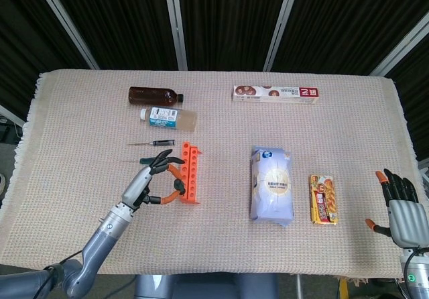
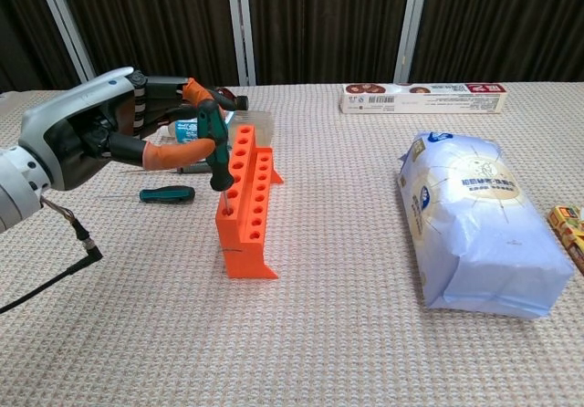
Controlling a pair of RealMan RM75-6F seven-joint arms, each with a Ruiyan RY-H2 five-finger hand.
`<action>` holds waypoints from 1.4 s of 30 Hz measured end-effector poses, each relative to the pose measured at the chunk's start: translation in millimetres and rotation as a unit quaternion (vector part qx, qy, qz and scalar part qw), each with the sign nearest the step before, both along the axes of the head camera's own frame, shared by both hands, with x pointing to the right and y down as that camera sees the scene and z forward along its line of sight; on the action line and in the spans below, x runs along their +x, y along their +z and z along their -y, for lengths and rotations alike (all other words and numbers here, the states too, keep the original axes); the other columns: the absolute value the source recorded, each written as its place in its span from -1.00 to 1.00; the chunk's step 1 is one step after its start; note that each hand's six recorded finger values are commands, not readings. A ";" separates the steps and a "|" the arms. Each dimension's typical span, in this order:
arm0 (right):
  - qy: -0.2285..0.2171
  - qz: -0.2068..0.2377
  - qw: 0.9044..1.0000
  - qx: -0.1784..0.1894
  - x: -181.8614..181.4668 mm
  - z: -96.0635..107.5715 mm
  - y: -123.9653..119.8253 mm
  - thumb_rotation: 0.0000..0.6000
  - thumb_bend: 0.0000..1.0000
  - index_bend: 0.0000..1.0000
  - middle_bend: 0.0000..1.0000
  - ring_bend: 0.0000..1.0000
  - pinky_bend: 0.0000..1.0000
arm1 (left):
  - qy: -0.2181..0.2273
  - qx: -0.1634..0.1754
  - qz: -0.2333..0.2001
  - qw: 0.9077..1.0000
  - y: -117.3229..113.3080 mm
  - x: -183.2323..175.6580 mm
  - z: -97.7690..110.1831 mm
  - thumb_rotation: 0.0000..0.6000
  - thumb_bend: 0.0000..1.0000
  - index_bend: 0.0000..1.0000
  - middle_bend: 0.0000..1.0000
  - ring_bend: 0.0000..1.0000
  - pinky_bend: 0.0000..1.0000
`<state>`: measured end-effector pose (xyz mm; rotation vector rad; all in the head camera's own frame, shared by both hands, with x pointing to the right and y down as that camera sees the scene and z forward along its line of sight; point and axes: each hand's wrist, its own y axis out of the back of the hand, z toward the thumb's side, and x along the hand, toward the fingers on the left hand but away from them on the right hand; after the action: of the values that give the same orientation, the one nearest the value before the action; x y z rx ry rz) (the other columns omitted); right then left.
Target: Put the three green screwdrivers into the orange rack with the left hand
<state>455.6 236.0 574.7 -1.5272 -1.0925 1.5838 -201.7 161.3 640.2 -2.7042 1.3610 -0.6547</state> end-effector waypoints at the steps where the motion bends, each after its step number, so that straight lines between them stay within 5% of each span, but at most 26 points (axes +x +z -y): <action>1: 0.000 0.000 1.000 0.000 0.0 0.1 0.1 1.00 -1.00 -1.00 -1.00 -1.00 -1.00 | 0.001 0.001 0.001 1.000 0.3 0.3 -0.8 1.00 -0.10 0.42 -0.58 -1.00 -1.00; 34: 0.002 -0.001 1.000 -0.005 -1.3 1.2 3.0 1.00 -1.00 -1.00 -1.00 -1.00 -1.00 | 0.015 0.009 0.031 0.999 16.8 -3.8 -16.3 1.00 -0.13 0.39 -0.58 -1.00 -1.00; 42: 0.003 -0.001 1.000 -0.006 -1.1 1.4 3.7 1.00 -1.00 -1.00 -1.00 -1.00 -1.00 | 0.021 0.018 0.042 0.999 16.5 -5.5 -17.6 1.00 -0.21 0.10 -0.68 -1.00 -1.00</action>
<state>454.5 234.7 578.4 -1.5316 -1.0890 1.5976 -207.2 178.9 656.7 -2.6362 1.2816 -0.7243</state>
